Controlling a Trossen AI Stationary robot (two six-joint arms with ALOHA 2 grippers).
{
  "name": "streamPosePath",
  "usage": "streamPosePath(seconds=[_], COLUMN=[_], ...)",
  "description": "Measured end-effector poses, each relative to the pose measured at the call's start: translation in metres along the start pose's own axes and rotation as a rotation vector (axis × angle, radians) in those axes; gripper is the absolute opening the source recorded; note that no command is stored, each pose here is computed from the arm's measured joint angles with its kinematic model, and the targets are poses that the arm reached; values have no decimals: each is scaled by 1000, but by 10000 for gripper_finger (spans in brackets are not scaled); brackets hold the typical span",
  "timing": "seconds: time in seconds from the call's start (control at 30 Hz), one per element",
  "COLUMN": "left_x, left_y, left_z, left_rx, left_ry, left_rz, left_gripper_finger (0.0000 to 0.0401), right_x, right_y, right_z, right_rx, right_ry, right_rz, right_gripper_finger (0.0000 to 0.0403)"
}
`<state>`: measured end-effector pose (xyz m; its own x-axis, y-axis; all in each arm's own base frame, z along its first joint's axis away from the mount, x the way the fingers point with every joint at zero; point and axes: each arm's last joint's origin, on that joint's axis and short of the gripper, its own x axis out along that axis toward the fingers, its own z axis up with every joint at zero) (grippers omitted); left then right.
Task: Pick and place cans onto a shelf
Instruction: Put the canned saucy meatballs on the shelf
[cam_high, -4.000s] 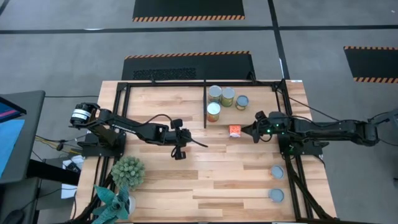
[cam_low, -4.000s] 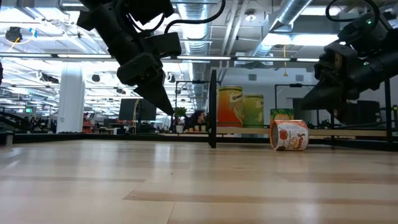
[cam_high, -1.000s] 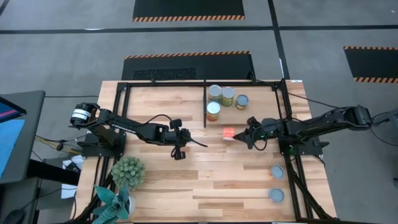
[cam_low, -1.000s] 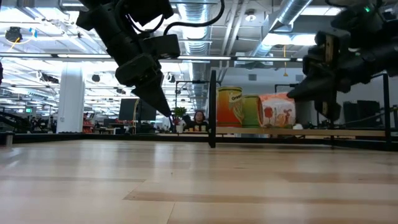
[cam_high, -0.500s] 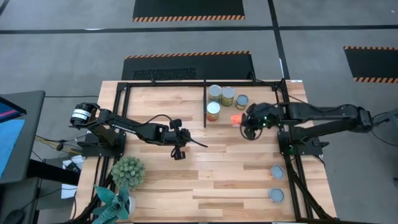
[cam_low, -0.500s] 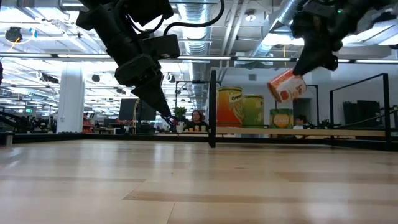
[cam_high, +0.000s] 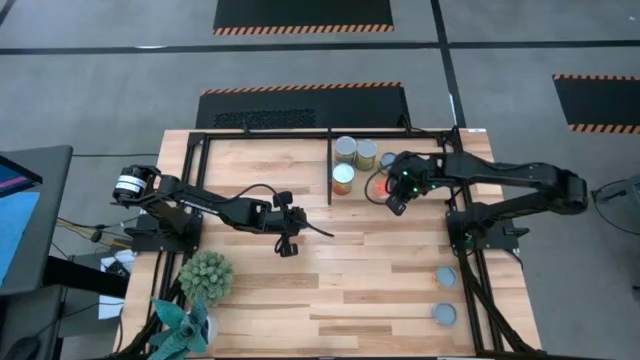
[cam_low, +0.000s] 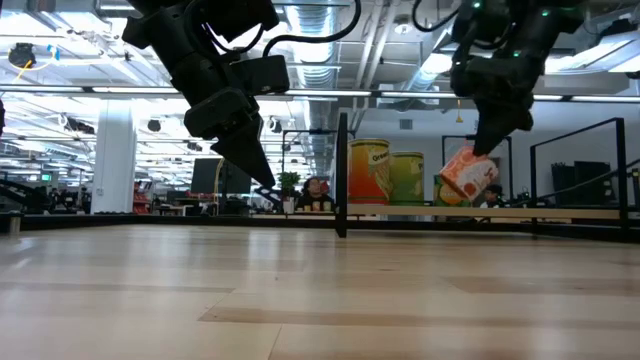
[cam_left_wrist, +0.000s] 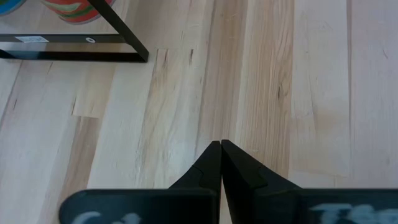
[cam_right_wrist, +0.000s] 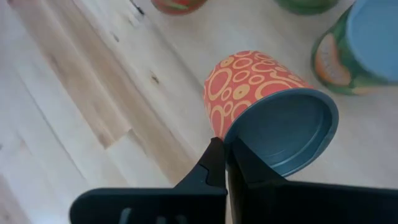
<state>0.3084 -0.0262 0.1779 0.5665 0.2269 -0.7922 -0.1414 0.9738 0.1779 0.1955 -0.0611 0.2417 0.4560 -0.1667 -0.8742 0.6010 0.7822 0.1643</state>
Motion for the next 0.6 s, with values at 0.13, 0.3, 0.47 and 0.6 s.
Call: streamPosePath(seconds=[0.13,0.3,0.47,0.6], left_x=[0,0,0,0], left_y=[0,0,0,0], left_z=[0,0,0,0], left_rx=[0,0,-1,-1], left_ry=[0,0,0,0], left_rz=[0,0,1,1], left_gripper_finger=[0,0,0,0], right_x=[-3,-8,0,12], right_y=[0,2,6,8], right_z=[13,27,37,43], right_rx=[-21,-34,-68,-100], right_ry=[39,151,234,290], right_rz=[-27,-73,-98,-111], right_gripper_finger=[5,5,5,5])
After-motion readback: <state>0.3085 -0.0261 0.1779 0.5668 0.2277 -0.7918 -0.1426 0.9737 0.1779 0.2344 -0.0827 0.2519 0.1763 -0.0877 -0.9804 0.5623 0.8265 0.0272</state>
